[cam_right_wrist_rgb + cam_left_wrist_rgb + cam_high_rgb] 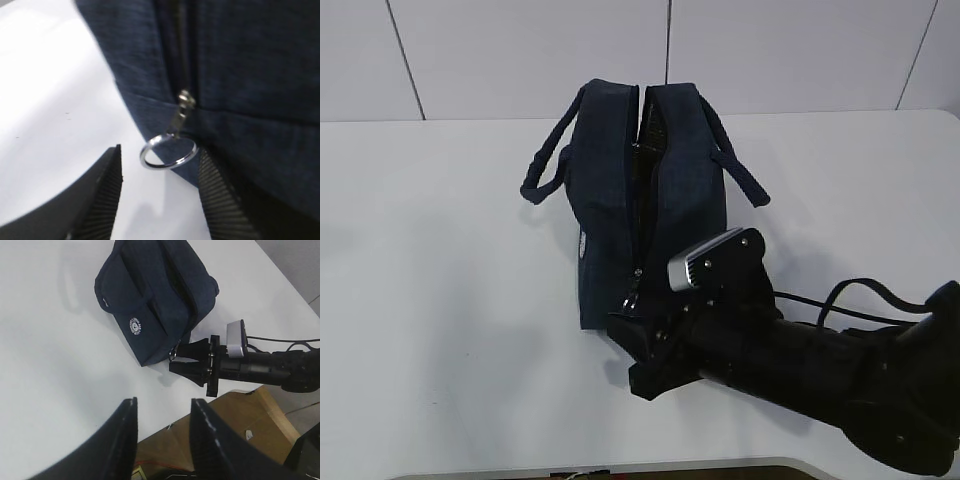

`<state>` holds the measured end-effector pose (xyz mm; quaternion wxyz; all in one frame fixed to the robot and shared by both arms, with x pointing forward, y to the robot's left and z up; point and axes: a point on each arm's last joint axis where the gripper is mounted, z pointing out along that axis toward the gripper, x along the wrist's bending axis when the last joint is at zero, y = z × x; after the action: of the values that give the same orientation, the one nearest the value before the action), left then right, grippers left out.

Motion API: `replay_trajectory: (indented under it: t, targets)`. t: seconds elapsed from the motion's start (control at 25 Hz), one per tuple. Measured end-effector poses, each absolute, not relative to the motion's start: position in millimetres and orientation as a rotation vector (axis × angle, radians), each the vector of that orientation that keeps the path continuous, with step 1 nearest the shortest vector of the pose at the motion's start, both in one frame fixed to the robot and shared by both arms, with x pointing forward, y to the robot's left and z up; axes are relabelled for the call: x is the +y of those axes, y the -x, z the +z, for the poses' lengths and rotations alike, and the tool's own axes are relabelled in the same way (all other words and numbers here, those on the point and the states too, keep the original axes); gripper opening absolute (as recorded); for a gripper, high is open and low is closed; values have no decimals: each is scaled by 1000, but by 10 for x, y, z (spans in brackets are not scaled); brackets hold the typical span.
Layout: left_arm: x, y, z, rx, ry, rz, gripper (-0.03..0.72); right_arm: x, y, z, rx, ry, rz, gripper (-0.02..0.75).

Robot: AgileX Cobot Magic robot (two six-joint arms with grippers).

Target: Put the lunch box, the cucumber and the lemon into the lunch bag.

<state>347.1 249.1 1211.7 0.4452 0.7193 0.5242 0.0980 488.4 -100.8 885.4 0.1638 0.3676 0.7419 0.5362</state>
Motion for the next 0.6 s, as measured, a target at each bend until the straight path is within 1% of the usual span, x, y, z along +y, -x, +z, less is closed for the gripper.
replay_trajectory:
  t: [0.16, 0.6]
  targets:
    - [2491, -3471, 12117, 1299, -1782, 243, 252, -979, -4870, 8878, 2125, -989, 1566, 403]
    - [2491, -3471, 12117, 1299, -1782, 243, 252, -989, -4884, 8884, 2101, -1014, 1568, 393]
